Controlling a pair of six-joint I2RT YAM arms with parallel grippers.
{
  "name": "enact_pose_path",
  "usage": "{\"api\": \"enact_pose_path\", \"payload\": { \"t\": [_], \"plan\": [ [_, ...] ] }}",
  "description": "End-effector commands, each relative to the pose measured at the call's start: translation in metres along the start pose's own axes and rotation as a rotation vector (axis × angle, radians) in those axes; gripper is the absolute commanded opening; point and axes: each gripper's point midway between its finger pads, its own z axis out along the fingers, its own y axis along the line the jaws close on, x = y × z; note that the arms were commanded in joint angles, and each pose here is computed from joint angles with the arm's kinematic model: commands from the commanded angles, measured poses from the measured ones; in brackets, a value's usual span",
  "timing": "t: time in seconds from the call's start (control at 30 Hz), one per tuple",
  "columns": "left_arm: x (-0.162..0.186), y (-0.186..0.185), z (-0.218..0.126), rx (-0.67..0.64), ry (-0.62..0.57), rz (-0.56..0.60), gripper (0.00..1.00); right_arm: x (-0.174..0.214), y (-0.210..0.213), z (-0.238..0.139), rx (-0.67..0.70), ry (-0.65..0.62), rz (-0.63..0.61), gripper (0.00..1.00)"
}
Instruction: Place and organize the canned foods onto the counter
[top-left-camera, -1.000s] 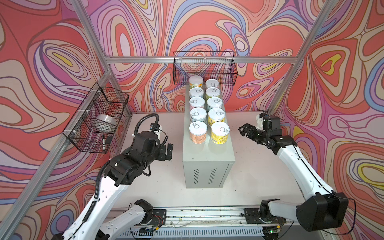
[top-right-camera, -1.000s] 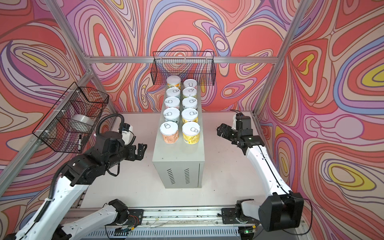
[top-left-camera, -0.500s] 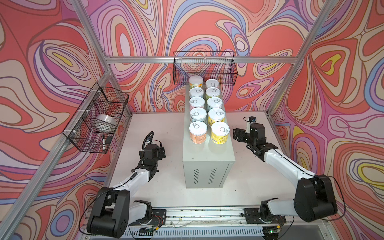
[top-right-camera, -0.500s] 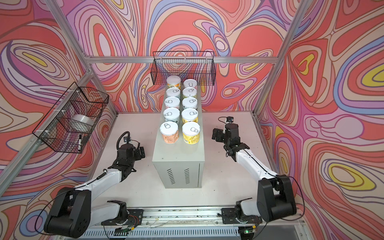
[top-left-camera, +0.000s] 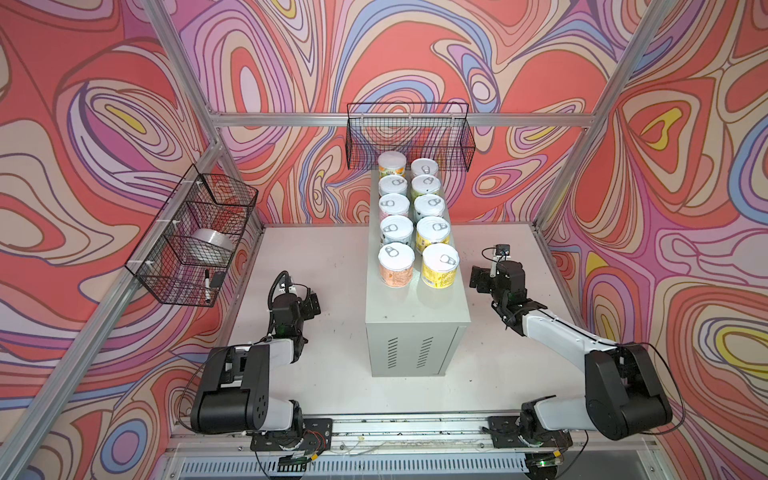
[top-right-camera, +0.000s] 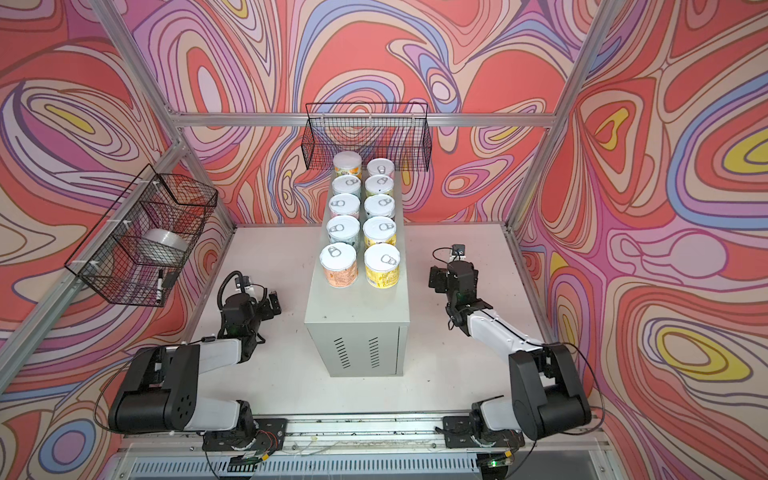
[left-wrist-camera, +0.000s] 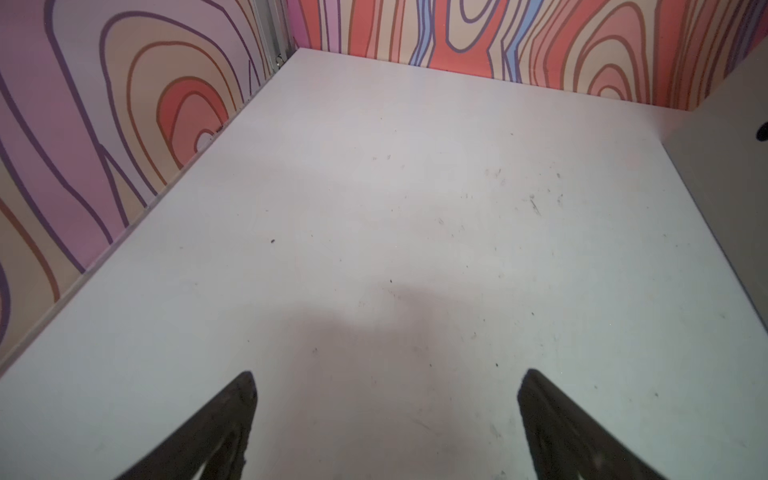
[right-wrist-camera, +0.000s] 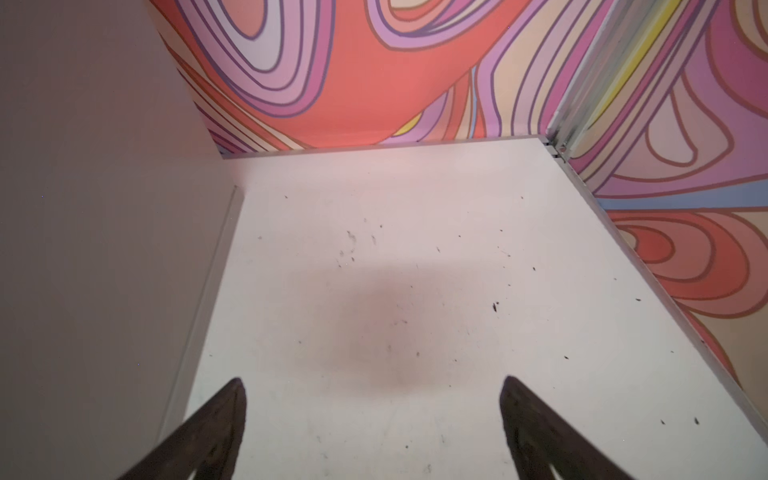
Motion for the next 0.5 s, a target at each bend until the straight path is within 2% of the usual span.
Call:
{"api": "enact_pose_path", "payload": {
  "t": [0.0,0.03,0.1,0.13,0.17,0.23,0.27,0.3,0.33,0.37,0.43,0.47],
  "plan": [
    [-0.021,-0.016,-0.003,0.096,-0.136,0.029,1.00,-0.011,-0.021,0.005,0.097,-0.098,-0.009,0.98],
    [-0.027,-0.019,0.000,0.113,-0.208,0.031,1.00,-0.009,-0.027,0.007,0.115,-0.116,0.008,0.98],
    [-0.008,-0.016,0.001,0.091,-0.088,0.031,1.00,0.002,-0.034,0.014,0.139,-0.130,-0.009,0.98],
    [-0.018,-0.015,0.005,0.076,-0.106,0.024,1.00,0.015,-0.036,0.020,0.157,-0.129,-0.052,0.98],
    [-0.020,-0.024,0.009,0.121,-0.143,0.050,1.00,0.023,-0.041,0.021,0.176,-0.174,-0.058,0.99],
    [-0.010,-0.024,0.012,0.115,-0.035,0.055,1.00,0.029,-0.049,0.016,0.171,-0.269,-0.009,0.98],
    [-0.017,-0.026,0.014,0.117,-0.073,0.062,1.00,0.034,-0.048,0.016,0.138,-0.231,0.007,0.98],
    [-0.019,-0.030,0.014,0.133,-0.106,0.072,1.00,0.034,-0.045,0.016,0.096,-0.247,0.006,0.98],
    [-0.011,-0.029,0.014,0.130,-0.059,0.071,1.00,0.042,-0.039,0.018,0.035,-0.255,-0.008,0.98],
    [-0.014,-0.028,0.014,0.119,-0.044,0.071,1.00,0.037,-0.038,0.021,0.030,-0.290,-0.029,0.98],
    [-0.016,-0.028,0.014,0.124,-0.092,0.070,1.00,0.045,-0.032,0.037,-0.064,-0.163,-0.009,0.98],
    [-0.013,-0.028,0.014,0.121,-0.063,0.069,1.00,0.045,-0.036,0.042,-0.079,-0.158,0.011,0.99]
  ]
}}
